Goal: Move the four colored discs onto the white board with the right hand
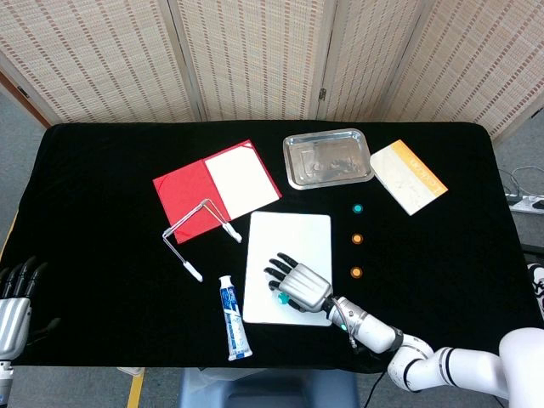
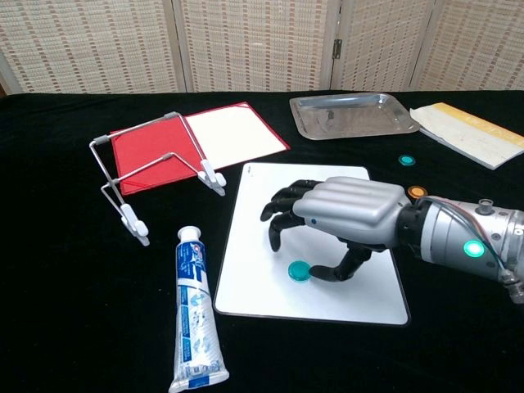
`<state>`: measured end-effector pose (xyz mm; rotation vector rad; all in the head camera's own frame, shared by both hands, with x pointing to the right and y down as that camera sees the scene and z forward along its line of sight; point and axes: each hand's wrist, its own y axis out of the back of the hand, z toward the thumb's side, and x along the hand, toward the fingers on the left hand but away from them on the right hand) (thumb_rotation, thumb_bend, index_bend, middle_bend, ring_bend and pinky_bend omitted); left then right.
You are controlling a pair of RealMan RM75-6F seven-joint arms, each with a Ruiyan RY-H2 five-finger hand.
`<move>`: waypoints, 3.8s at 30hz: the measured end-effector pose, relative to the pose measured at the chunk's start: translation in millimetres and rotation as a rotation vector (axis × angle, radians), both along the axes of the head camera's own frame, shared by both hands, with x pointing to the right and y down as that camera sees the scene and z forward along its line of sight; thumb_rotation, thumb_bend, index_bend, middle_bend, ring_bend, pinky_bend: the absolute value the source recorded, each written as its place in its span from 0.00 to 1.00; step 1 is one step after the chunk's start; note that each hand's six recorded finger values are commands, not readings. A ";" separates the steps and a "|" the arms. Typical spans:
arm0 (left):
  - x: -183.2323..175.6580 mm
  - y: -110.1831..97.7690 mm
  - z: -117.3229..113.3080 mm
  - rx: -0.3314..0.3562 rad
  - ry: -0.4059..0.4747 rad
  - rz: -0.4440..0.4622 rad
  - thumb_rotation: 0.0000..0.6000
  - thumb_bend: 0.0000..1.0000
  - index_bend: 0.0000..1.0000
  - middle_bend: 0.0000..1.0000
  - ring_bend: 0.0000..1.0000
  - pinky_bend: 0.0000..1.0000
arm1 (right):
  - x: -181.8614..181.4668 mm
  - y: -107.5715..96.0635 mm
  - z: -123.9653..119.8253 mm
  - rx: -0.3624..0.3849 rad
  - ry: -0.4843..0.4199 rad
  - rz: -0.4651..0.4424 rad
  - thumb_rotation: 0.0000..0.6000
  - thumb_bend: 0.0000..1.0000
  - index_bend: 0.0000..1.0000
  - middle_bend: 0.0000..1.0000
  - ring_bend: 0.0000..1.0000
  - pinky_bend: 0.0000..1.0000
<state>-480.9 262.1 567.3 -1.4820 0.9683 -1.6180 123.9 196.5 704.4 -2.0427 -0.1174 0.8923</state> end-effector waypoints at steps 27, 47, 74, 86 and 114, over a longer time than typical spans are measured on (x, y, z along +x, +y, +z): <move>15.9 -8.4 4.9 -0.014 0.028 0.038 1.00 0.20 0.11 0.02 0.07 0.00 | 155.8 -147.8 23.8 0.137 0.290 0.546 1.00 0.43 0.33 0.14 0.05 0.00; 9.6 -3.7 8.7 -0.040 0.016 0.014 1.00 0.20 0.11 0.02 0.07 0.00 | 147.2 -175.5 81.8 0.087 0.444 0.577 1.00 0.42 0.37 0.15 0.05 0.00; 5.5 -2.1 13.8 -0.053 0.025 0.001 1.00 0.20 0.11 0.02 0.07 0.00 | 150.2 -180.6 86.5 0.128 0.457 0.584 1.00 0.43 0.49 0.20 0.08 0.00; 5.0 -3.2 10.6 -0.047 0.024 0.001 1.00 0.20 0.11 0.02 0.07 0.00 | 125.6 -164.5 50.7 0.139 0.308 0.474 1.00 0.43 0.49 0.20 0.07 0.00; 9.6 0.3 1.5 -0.037 0.028 0.011 1.00 0.20 0.11 0.02 0.07 0.00 | 49.5 -7.3 -10.3 0.090 0.054 -0.115 1.00 0.43 0.49 0.20 0.07 0.00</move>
